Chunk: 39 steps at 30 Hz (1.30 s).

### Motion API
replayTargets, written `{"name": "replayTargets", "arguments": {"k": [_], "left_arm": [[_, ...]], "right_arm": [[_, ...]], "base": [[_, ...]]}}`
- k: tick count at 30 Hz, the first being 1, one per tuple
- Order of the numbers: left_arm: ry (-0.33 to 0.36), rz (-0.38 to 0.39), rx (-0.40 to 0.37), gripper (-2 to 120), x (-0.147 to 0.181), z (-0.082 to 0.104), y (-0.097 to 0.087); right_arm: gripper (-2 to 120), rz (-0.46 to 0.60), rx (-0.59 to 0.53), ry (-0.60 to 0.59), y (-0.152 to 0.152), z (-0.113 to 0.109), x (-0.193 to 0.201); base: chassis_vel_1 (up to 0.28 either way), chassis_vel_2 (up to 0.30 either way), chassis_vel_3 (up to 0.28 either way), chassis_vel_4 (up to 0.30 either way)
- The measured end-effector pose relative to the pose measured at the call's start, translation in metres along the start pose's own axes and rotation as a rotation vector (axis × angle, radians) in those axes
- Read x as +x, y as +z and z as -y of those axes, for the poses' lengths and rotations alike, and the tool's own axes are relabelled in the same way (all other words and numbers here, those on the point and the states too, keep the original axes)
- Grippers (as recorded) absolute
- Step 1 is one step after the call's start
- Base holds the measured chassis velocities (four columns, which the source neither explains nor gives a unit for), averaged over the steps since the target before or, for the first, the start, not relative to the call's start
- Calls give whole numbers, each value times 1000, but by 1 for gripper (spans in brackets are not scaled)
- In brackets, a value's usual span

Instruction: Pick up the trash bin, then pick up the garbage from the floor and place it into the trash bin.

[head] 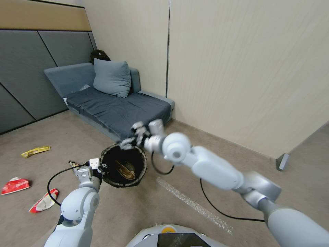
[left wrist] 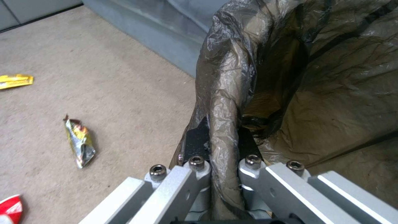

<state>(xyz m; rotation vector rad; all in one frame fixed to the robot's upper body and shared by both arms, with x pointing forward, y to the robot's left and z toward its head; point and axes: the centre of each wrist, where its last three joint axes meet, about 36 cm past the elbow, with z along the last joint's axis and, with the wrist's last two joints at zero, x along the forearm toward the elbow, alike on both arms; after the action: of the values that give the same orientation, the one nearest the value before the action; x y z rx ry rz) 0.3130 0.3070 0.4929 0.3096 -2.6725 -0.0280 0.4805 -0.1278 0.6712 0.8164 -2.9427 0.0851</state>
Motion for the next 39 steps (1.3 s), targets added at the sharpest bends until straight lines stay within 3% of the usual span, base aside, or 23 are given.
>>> {"name": "replayTargets", "arguments": {"k": [1, 3, 5, 7, 8, 9, 10, 12, 15, 17, 20, 23, 32, 39], "left_arm": [[0, 0, 0, 0, 0, 0, 0], [5, -1, 1, 0, 0, 0, 0], [6, -1, 1, 0, 0, 0, 0], [12, -4, 5, 0, 0, 2, 1], [12, -4, 5, 0, 0, 2, 1], [19, -6, 9, 0, 0, 4, 2], [20, -5, 10, 0, 0, 5, 1], [20, -4, 10, 0, 0, 5, 1], [19, 11, 15, 0, 3, 5, -3], [21, 10, 16, 0, 4, 5, -3], [23, 10, 16, 0, 4, 5, -3], [20, 13, 15, 0, 7, 4, -4], [26, 5, 32, 0, 17, 9, 0], [21, 4, 28, 0, 18, 9, 1]], "right_arm": [[100, 0, 0, 0, 0, 0, 0], [100, 81, 68, 159, 3, 38, 12], [100, 93, 81, 195, 6, 47, 15], [100, 143, 155, 367, 26, 90, 37], [100, 143, 155, 367, 26, 90, 37], [100, 172, 201, 501, 46, 121, 62], [100, 176, 209, 552, 58, 134, 74], [100, 176, 210, 584, 67, 142, 84], [100, 204, 255, 774, 144, 166, 153], [100, 199, 264, 800, 162, 164, 167], [100, 164, 198, 861, 221, 137, 209], [100, 158, 201, 882, 243, 120, 223], [100, 157, 206, 889, 273, 94, 235], [100, 132, 190, 882, 291, 88, 232]], "base": [[0, 0, 0, 0], [0, 0, 0, 0], [0, 0, 0, 0], [0, 0, 0, 0], [0, 0, 0, 0], [0, 0, 0, 0], [0, 0, 0, 0], [0, 0, 0, 0], [0, 0, 0, 0], [0, 0, 0, 0], [0, 0, 0, 0], [0, 0, 0, 0], [0, 0, 0, 0], [0, 0, 0, 0]]}}
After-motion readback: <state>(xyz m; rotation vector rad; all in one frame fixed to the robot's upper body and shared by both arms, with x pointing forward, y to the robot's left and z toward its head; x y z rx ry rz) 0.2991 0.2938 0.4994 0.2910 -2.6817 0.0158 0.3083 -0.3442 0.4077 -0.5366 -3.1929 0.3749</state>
